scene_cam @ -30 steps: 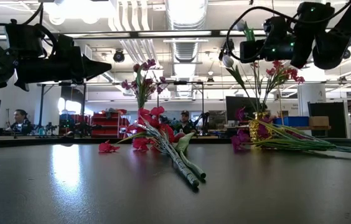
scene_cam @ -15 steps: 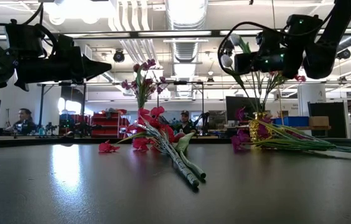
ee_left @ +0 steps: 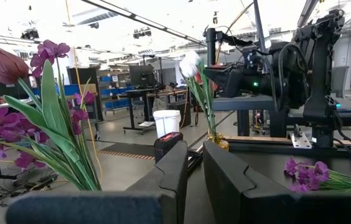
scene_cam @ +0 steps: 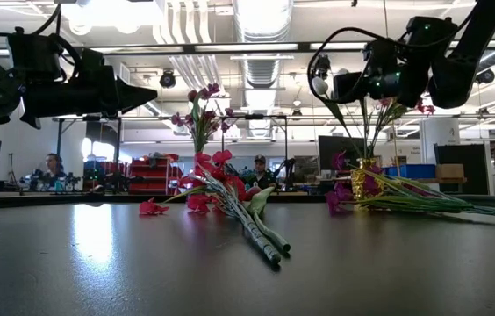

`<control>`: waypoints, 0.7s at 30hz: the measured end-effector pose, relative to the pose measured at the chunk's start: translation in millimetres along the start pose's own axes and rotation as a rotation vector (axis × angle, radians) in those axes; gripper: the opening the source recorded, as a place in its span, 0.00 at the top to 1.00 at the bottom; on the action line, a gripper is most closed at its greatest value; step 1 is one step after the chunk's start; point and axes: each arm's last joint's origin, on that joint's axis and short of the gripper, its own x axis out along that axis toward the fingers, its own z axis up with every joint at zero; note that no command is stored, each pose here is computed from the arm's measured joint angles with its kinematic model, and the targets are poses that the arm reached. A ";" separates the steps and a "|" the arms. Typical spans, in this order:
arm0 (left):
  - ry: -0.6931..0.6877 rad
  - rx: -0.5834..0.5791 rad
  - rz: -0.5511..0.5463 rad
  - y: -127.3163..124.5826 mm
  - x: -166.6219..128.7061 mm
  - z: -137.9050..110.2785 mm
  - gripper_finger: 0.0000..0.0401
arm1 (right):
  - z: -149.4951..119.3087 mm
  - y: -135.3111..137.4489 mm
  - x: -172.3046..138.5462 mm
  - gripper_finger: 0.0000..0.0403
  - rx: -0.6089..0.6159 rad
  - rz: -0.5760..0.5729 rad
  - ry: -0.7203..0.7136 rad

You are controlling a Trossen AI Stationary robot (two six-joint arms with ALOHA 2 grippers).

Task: Sort flowers into vase by color
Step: Put the white flower into the yellow vase, then put the purple flower into the purple vase

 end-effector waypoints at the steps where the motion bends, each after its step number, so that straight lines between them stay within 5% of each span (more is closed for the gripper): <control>1: 0.000 0.000 0.000 0.0 0.0 0.0 0.91 | -0.5 0.8 0.7 0.57 -0.007 -0.012 0.022; 14: 0.001 0.000 0.000 0.0 0.0 -0.1 0.91 | 5.0 21.5 21.5 0.47 -0.070 0.024 0.396; 21: 0.001 0.000 0.000 0.0 0.0 -0.1 0.91 | 26.0 18.0 27.1 0.47 -0.065 0.039 0.470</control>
